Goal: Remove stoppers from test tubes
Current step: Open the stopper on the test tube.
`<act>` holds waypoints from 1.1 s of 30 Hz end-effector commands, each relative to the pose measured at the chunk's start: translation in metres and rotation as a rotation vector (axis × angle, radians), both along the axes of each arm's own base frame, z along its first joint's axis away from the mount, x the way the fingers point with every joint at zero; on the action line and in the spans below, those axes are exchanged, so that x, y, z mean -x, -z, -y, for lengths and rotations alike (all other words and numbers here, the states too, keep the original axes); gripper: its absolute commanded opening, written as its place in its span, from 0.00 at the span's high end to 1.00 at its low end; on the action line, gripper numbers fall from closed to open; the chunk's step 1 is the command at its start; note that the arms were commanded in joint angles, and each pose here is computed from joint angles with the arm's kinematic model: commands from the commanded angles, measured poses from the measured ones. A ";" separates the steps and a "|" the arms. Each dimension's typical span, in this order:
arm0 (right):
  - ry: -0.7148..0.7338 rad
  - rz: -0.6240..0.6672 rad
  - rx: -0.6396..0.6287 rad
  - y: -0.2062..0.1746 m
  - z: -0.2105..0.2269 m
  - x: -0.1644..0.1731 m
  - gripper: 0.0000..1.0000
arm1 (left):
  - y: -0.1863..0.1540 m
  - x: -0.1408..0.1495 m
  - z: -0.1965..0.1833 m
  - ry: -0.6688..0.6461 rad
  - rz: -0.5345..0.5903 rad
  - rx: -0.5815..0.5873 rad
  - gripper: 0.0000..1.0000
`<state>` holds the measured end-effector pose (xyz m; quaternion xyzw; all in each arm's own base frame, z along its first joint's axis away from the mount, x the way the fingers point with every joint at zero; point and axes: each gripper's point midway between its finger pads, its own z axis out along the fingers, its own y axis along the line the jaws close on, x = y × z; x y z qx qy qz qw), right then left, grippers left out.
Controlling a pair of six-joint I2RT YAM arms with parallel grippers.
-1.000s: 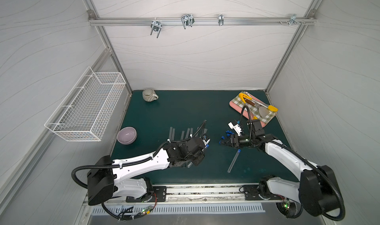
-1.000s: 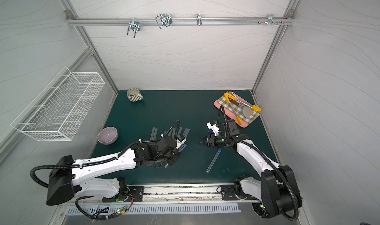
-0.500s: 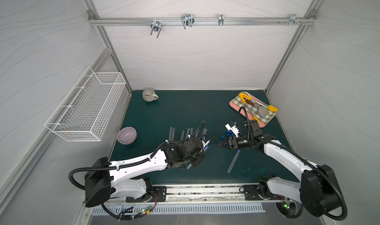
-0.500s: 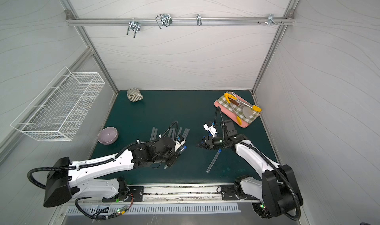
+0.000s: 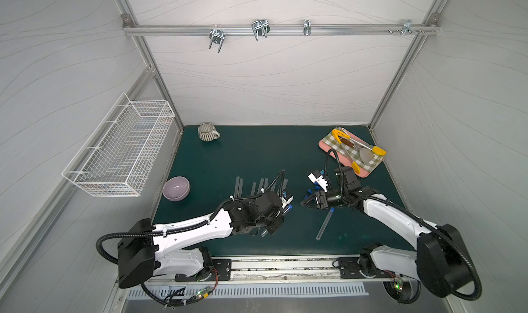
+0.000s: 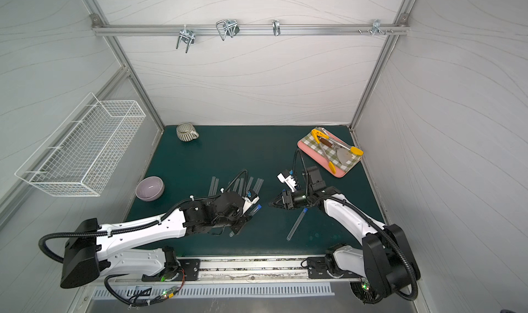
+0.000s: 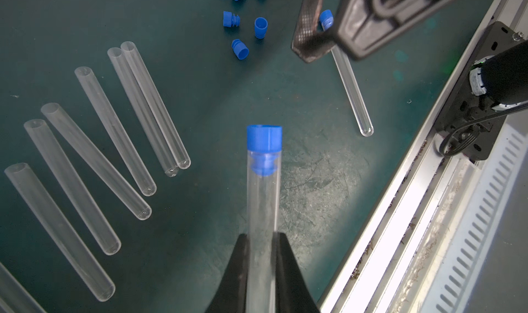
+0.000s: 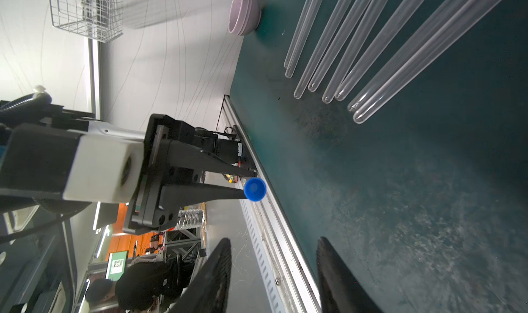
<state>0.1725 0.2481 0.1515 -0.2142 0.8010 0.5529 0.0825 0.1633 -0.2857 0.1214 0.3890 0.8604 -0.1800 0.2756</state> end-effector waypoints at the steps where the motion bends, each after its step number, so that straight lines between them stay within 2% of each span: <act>1: -0.054 0.021 -0.038 -0.010 -0.009 0.005 0.52 | -0.008 -0.001 0.010 0.031 0.017 0.045 0.92; 10: -0.102 0.018 -0.030 -0.006 -0.027 0.008 0.53 | -0.012 0.004 0.015 0.059 0.017 0.063 0.92; 33: -0.152 0.020 -0.015 -0.004 -0.044 0.015 0.72 | -0.013 0.008 0.015 0.070 0.029 0.062 0.92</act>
